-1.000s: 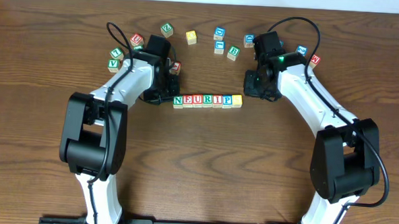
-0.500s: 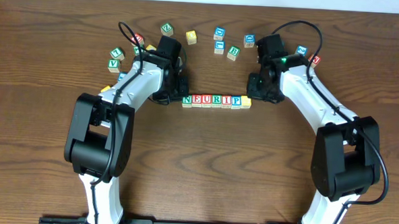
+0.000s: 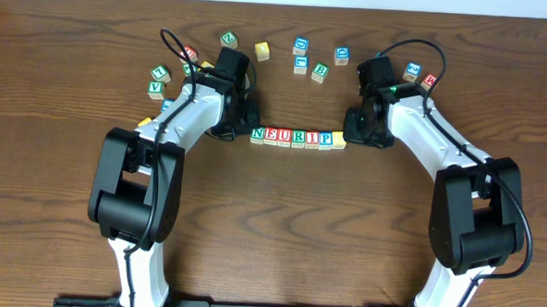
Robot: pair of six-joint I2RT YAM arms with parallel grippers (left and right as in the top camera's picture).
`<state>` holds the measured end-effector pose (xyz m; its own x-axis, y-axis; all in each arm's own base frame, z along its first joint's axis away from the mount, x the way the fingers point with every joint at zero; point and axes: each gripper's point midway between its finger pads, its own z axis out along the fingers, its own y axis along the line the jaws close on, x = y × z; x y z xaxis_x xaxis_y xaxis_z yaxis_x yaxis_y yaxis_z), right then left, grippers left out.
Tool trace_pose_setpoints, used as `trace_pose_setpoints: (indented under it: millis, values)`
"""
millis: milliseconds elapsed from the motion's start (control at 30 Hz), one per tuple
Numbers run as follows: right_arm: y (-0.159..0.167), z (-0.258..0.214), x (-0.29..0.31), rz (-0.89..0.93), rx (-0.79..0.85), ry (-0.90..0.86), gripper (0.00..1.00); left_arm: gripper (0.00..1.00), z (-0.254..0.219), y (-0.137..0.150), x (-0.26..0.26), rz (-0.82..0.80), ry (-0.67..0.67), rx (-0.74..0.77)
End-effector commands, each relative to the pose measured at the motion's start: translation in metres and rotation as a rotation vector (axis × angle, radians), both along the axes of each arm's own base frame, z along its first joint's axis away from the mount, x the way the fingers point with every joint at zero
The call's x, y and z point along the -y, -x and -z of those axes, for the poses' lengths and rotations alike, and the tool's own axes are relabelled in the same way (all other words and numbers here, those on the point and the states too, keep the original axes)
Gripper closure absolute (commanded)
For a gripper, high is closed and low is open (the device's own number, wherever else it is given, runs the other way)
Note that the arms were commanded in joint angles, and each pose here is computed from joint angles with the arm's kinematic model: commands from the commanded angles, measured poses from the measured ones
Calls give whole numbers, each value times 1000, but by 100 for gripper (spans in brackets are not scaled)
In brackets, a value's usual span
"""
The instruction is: Spell out NEURIPS
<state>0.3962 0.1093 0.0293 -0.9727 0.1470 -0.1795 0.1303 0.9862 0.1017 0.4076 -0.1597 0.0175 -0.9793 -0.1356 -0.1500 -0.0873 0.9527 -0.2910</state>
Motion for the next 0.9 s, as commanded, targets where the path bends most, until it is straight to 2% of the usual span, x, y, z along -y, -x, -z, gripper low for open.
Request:
trace_pose_setpoints:
  millis: [0,333,867]
  values:
    - [4,8,1,14,-19,-5,93,92,2,5,7,1,12,-16]
    - [11,16,-5,13,-37,-45,94,92,3,16,19,31,6,-36]
    - [4,13,-17,-5,-7,-88,93,92,2,11,21,25,14,-17]
